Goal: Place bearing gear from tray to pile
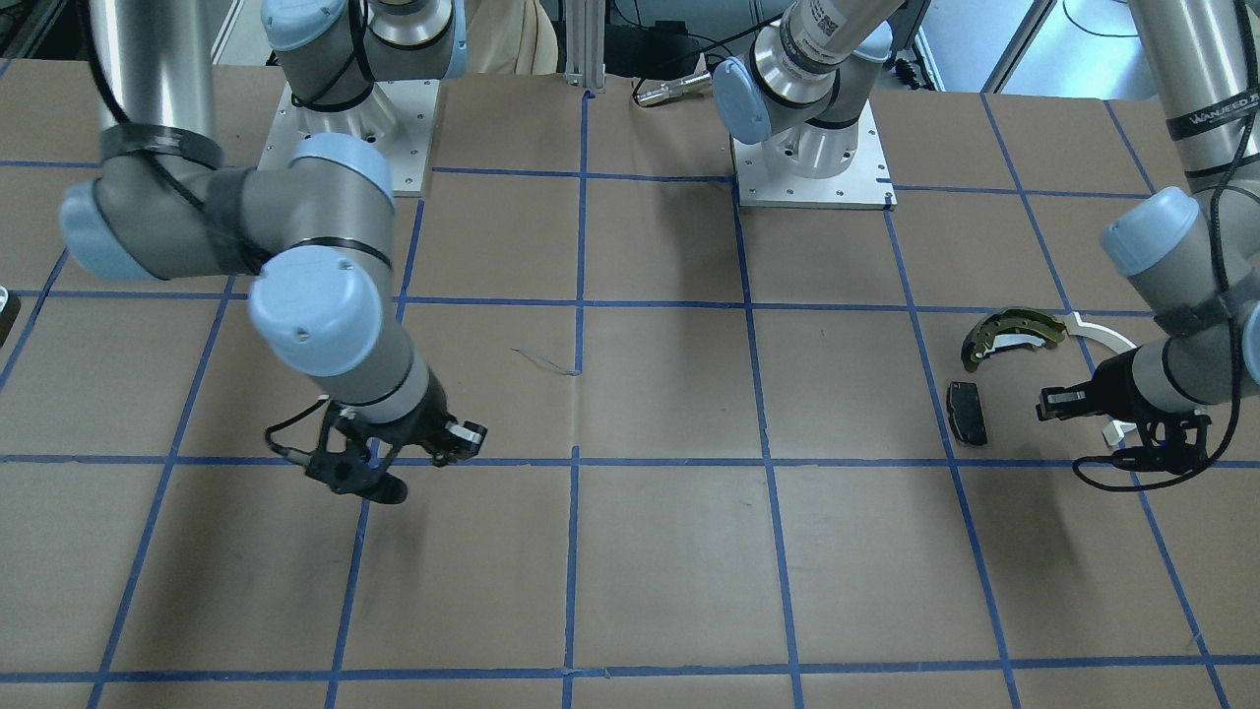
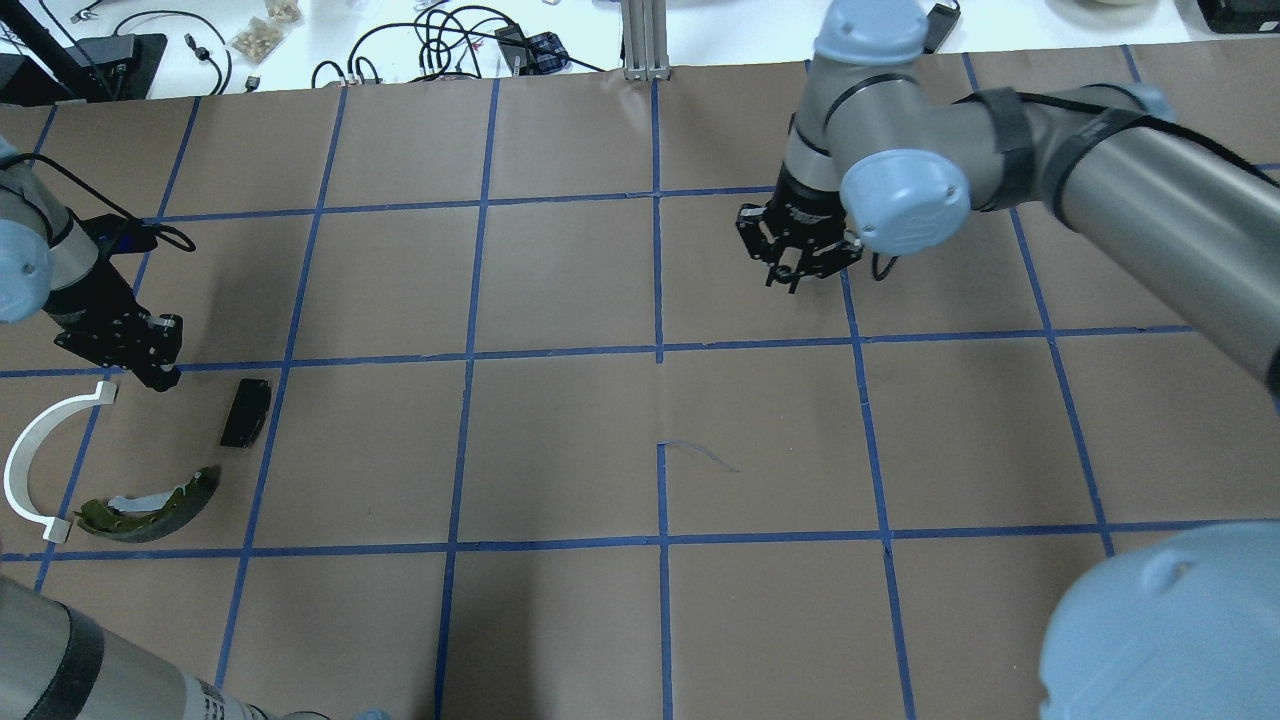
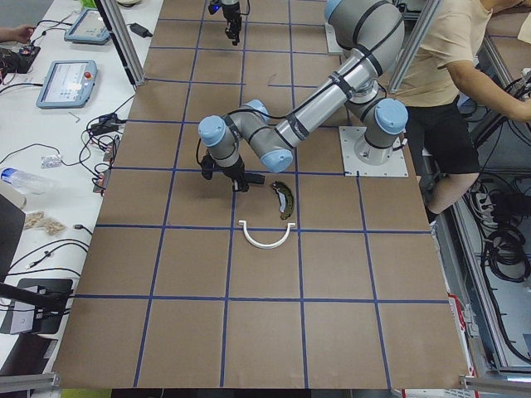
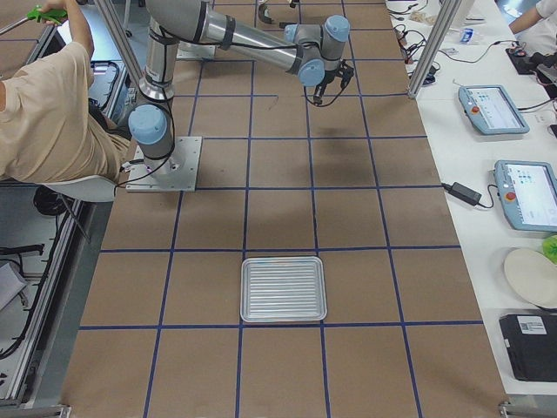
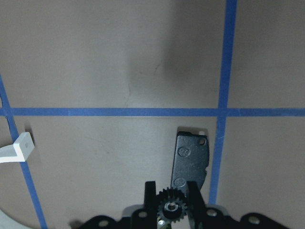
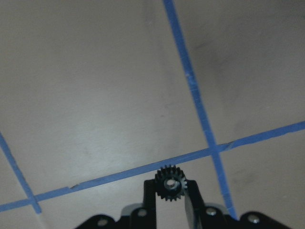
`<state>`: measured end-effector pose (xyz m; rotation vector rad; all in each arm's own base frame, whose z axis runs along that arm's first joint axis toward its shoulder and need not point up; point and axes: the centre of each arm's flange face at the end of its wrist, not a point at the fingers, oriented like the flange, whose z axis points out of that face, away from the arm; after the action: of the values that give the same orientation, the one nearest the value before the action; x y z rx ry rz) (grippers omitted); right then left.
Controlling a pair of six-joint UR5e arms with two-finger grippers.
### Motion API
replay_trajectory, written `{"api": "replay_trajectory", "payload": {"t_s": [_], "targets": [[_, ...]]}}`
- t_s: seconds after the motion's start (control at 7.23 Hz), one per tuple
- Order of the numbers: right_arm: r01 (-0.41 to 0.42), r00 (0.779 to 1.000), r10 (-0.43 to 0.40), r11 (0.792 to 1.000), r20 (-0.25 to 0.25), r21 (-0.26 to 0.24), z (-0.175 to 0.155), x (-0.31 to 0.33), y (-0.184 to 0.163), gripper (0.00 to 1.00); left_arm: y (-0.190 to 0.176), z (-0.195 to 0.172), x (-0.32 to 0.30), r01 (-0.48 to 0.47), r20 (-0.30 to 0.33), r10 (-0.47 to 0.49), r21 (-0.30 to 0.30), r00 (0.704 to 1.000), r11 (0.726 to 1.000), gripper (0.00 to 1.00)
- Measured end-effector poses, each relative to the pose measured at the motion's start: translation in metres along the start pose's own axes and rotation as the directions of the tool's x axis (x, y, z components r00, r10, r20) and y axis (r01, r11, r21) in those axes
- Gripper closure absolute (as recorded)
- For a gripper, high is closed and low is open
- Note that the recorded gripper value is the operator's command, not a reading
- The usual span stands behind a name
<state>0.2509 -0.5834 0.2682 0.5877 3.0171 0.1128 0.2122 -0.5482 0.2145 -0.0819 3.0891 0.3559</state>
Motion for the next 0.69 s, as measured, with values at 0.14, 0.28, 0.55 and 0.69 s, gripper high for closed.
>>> {"api": "replay_trajectory", "payload": {"t_s": [0.14,0.28,0.55,0.69], "targets": [[-0.037,0.999,0.037,0.999,0.005,0.01,0.018,-0.041,0.034,0.98,0.006,0.013,0.004,0.007,0.006,-0.007,0.011,1.0,1.0,1.0],[-0.067,0.998,0.067,0.998,0.013,0.019,0.039,-0.074,0.064,0.89,0.013,0.021,0.008,0.007,0.008,-0.007,0.013,1.0,1.0,1.0],[-0.12,0.993,0.12,0.992,0.021,0.024,0.073,-0.104,0.088,0.01,0.016,0.031,0.011,0.004,0.002,-0.004,0.005,1.0,1.0,0.74],[-0.125,0.992,0.124,0.992,0.022,0.029,0.079,-0.108,0.091,0.0,0.016,0.034,0.011,0.002,-0.001,-0.002,0.001,1.0,1.0,0.05]]}}
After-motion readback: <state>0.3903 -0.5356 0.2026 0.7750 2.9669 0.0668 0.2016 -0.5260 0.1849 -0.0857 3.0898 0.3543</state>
